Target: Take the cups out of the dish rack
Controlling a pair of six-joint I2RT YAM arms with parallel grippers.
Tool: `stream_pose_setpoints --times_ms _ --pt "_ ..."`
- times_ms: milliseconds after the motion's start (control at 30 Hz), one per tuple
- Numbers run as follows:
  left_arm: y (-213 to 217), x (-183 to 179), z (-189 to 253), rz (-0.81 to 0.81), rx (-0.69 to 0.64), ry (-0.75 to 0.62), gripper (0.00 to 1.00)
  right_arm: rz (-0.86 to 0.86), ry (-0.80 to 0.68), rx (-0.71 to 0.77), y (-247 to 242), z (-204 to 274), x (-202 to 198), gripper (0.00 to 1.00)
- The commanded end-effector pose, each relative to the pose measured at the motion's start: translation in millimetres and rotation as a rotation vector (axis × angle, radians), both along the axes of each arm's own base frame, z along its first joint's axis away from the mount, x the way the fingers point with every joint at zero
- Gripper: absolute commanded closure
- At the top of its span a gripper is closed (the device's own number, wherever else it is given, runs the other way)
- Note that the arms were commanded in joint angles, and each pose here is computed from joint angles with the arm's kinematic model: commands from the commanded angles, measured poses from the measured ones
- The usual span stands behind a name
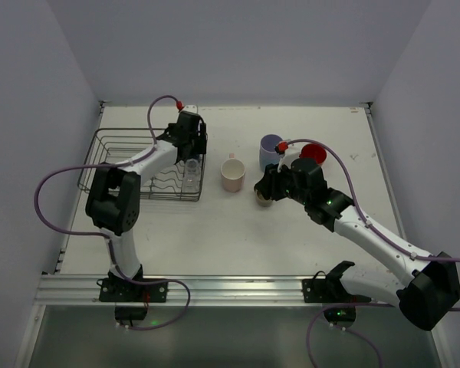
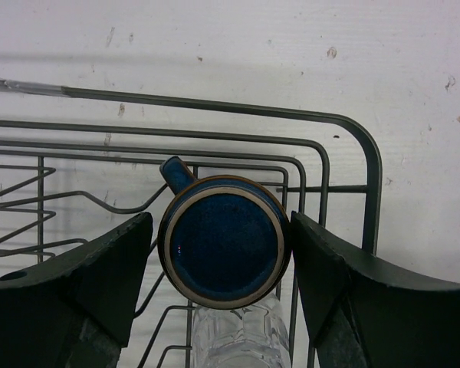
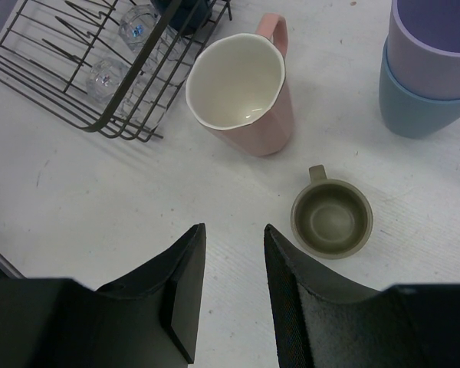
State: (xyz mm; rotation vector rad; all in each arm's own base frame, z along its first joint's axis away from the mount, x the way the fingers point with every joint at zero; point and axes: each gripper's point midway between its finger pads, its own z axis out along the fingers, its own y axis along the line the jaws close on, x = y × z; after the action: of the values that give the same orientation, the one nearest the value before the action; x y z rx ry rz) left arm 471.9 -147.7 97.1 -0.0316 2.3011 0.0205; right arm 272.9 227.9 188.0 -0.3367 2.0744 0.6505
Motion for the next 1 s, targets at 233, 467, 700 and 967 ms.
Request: stream_pose_setpoints --times_ms 233,467,700,967 --pt "-9.0 10.7 -13.3 0.004 0.04 -0.014 0.3 0.016 -0.024 0.038 7.0 8.4 3.6 0.61" --pt "-5.0 11.0 -22.6 0.021 0.058 -0.012 0.3 0.014 -0.025 0.038 6.6 8.7 3.4 0.61" --pt "-3.5 9.2 7.5 0.034 0.021 -0.086 0.85 0.017 -0.036 0.052 6.8 13.4 2.1 0.61" --pt "-4.7 7.7 72.8 0.039 -0.056 -0.221 1.0 0.038 -0.055 0.094 10.4 25.7 -2.0 0.61"
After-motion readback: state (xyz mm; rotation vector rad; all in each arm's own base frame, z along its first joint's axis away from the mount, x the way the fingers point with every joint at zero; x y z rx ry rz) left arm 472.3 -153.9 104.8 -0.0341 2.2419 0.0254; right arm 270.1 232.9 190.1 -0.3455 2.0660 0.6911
